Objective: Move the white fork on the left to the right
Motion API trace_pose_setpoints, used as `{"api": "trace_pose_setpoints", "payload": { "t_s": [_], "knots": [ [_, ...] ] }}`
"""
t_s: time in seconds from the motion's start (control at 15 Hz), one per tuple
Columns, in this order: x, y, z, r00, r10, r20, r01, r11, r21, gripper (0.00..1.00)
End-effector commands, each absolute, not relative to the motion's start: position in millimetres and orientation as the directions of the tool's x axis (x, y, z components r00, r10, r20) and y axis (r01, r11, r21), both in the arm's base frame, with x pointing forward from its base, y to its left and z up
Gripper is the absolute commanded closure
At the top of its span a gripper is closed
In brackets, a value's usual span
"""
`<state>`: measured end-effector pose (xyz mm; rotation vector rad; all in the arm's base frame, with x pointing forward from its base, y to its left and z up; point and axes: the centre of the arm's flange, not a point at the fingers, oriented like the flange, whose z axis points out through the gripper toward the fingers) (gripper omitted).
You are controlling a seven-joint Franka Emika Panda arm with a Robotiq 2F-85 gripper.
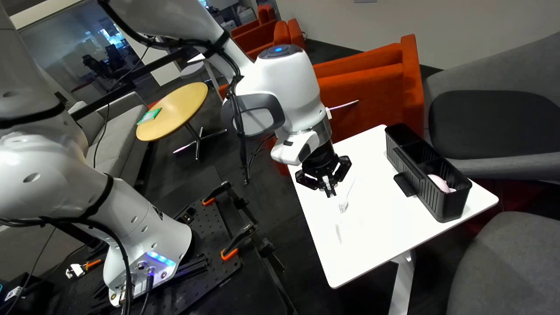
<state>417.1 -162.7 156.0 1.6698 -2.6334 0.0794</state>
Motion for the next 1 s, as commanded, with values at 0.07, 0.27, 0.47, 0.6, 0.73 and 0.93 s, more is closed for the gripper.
{"api": "trace_pose_setpoints", "payload": {
  "t_s": [0.07, 0.27, 0.47, 0.6, 0.73, 0.93],
  "knots": [
    [401.3, -195.9, 141.2, -0.627, -0.779, 0.014, -0.776, 0.623, -0.102, 0.97],
    [404.6, -213.4, 135.9, -0.729, -0.685, -0.012, -0.676, 0.721, -0.152, 0.97],
    [420.7, -213.9, 120.1, -0.758, -0.651, -0.042, -0.64, 0.755, -0.145, 0.97],
    [433.9, -210.5, 107.1, -0.764, -0.642, -0.059, -0.63, 0.763, -0.145, 0.97],
    [443.5, -208.3, 98.0, -0.768, -0.636, -0.07, -0.623, 0.768, -0.147, 0.97],
    [452.3, -206.5, 80.1, -0.765, -0.64, -0.066, -0.629, 0.766, -0.138, 0.97]
  ]
}}
